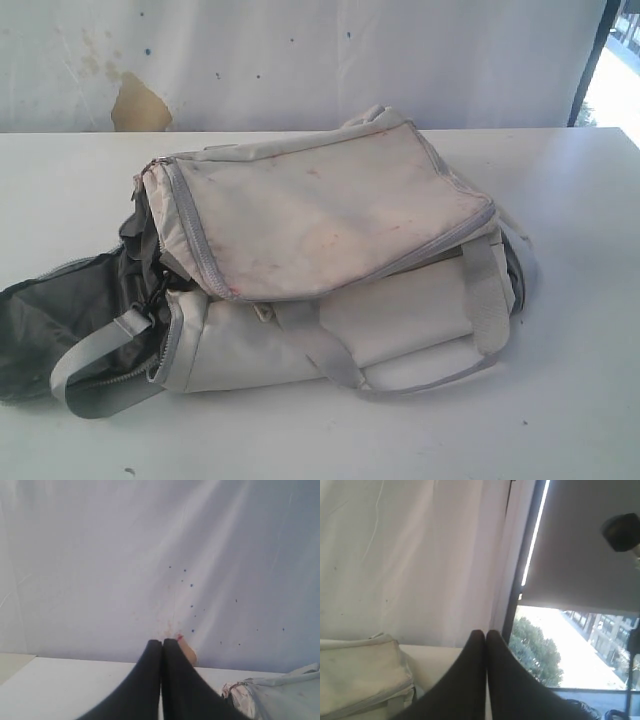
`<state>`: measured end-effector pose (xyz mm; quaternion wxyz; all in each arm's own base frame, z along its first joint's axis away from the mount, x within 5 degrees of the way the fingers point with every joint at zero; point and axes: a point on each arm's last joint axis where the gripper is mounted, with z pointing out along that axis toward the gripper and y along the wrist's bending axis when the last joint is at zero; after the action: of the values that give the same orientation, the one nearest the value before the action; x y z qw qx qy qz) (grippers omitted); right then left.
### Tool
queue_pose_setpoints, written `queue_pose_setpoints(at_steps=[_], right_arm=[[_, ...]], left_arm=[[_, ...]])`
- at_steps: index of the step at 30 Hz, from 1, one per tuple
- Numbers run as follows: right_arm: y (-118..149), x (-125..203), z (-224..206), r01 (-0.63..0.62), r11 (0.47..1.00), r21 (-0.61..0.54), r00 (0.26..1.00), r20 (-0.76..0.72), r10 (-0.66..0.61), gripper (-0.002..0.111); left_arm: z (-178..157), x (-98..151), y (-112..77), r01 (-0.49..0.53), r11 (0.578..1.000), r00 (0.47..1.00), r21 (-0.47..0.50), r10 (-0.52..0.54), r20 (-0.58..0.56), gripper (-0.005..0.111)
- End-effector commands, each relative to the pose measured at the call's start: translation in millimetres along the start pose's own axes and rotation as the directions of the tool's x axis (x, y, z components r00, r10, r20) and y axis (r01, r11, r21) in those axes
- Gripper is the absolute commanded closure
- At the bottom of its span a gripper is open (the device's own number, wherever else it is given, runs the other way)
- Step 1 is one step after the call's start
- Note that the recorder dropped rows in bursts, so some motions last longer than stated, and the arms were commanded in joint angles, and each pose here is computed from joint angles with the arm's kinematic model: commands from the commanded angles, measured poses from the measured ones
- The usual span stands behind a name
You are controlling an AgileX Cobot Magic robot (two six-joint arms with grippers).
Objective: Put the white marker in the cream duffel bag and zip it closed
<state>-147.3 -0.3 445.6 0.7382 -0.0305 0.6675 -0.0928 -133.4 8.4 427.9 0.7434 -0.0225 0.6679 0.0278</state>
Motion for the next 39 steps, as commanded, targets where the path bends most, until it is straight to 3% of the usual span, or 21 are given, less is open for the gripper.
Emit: queue_pose_setpoints(at_steps=[1, 18, 30, 35, 39], right_arm=[[-3.7, 13.5, -29.4, 0.006, 0.998, 0.069, 0.997, 0.072, -0.011, 0.108], [-15.1, 16.8, -26.1, 0.013, 0.998, 0.065, 0.998, 0.064, -0.018, 0.108], [-25.7, 18.9, -23.8, 0.005, 1.0, -0.001, 0.997, 0.076, -0.005, 0.108], [-21.8, 25.8, -11.0, 0.008, 1.0, -0.016, 1.0, 0.026, -0.008, 0.108], [-10.3, 41.1, 28.4, -0.063, 0.997, -0.046, 0.998, -0.012, 0.062, 0.108]], left_arm=[[-11.9, 5.8, 1.6, 0.004, 1.0, 1.0, -0.001, -0.004, 0.028, 0.107], [-20.7, 2.3, 1.8, 0.032, 0.999, 0.999, 0.007, -0.032, 0.038, 0.107], [-36.1, -3.6, 3.2, 0.015, 1.0, 0.998, 0.005, -0.015, 0.064, 0.107], [-14.5, 3.0, 0.9, 0.018, 1.0, 0.999, 0.01, -0.018, 0.049, 0.107], [28.0, 16.5, -3.6, 0.004, 1.0, 0.996, 0.018, -0.006, 0.089, 0.107]])
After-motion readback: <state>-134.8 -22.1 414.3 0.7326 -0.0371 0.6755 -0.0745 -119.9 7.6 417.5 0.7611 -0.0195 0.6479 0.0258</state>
